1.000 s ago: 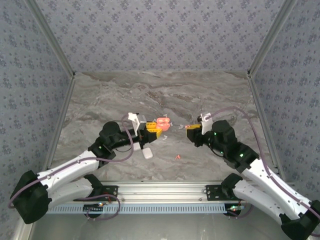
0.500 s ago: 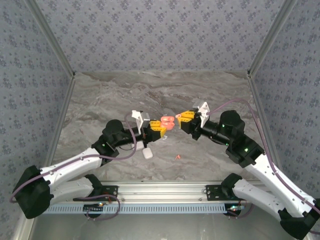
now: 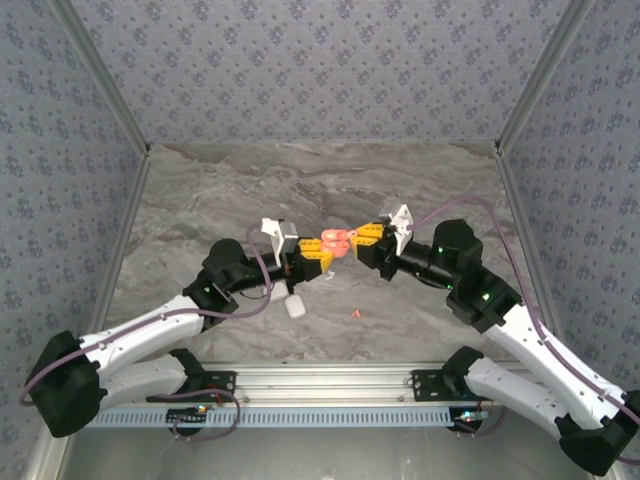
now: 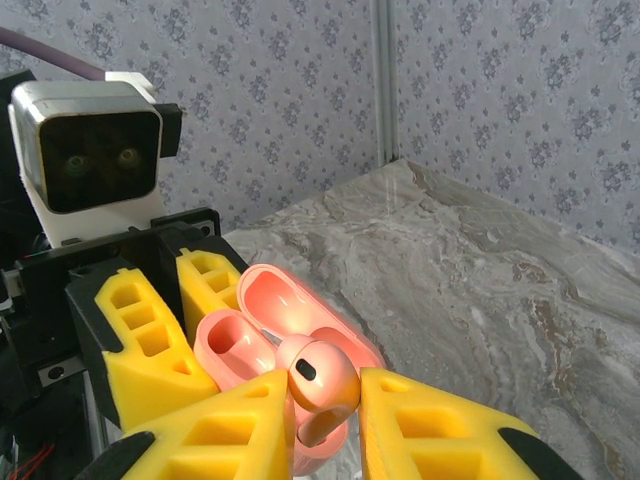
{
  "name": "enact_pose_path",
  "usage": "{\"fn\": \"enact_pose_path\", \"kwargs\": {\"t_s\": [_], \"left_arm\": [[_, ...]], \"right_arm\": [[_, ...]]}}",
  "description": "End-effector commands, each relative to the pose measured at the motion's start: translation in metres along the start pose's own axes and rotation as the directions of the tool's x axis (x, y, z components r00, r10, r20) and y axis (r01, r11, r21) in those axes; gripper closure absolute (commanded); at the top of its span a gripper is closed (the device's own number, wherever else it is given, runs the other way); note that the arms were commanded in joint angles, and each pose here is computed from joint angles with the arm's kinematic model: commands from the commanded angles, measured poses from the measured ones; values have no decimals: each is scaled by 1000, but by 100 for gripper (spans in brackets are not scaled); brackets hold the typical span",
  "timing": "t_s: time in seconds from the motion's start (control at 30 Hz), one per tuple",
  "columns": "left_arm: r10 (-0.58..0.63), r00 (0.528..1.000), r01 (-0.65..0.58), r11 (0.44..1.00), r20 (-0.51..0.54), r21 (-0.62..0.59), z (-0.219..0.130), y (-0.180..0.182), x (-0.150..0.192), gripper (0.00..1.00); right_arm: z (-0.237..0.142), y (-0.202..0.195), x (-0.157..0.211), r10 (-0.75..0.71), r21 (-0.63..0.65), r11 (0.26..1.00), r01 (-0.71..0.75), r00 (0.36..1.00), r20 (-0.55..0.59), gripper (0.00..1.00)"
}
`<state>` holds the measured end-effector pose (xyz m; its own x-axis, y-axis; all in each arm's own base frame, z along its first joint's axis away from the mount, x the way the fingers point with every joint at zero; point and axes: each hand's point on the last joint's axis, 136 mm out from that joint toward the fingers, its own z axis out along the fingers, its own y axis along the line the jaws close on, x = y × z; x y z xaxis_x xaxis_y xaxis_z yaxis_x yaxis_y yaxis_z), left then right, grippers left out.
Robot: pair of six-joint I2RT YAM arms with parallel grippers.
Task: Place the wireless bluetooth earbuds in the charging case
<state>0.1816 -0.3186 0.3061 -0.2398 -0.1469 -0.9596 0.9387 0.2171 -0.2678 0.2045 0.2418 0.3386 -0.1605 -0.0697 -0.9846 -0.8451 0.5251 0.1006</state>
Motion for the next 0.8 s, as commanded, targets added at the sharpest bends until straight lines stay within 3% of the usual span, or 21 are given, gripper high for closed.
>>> {"fn": "enact_pose_path", "kwargs": {"t_s": [0.0, 0.77], "left_arm": [[27, 998, -30, 998, 63, 51, 2, -14, -24, 100], [38, 996, -43, 997, 76, 58, 1, -19, -28, 100]], "right_arm": [[1, 6, -6, -24, -30, 999, 25, 1000, 19, 76], [8, 10, 19, 14, -71, 997, -17, 999, -48, 76]]}}
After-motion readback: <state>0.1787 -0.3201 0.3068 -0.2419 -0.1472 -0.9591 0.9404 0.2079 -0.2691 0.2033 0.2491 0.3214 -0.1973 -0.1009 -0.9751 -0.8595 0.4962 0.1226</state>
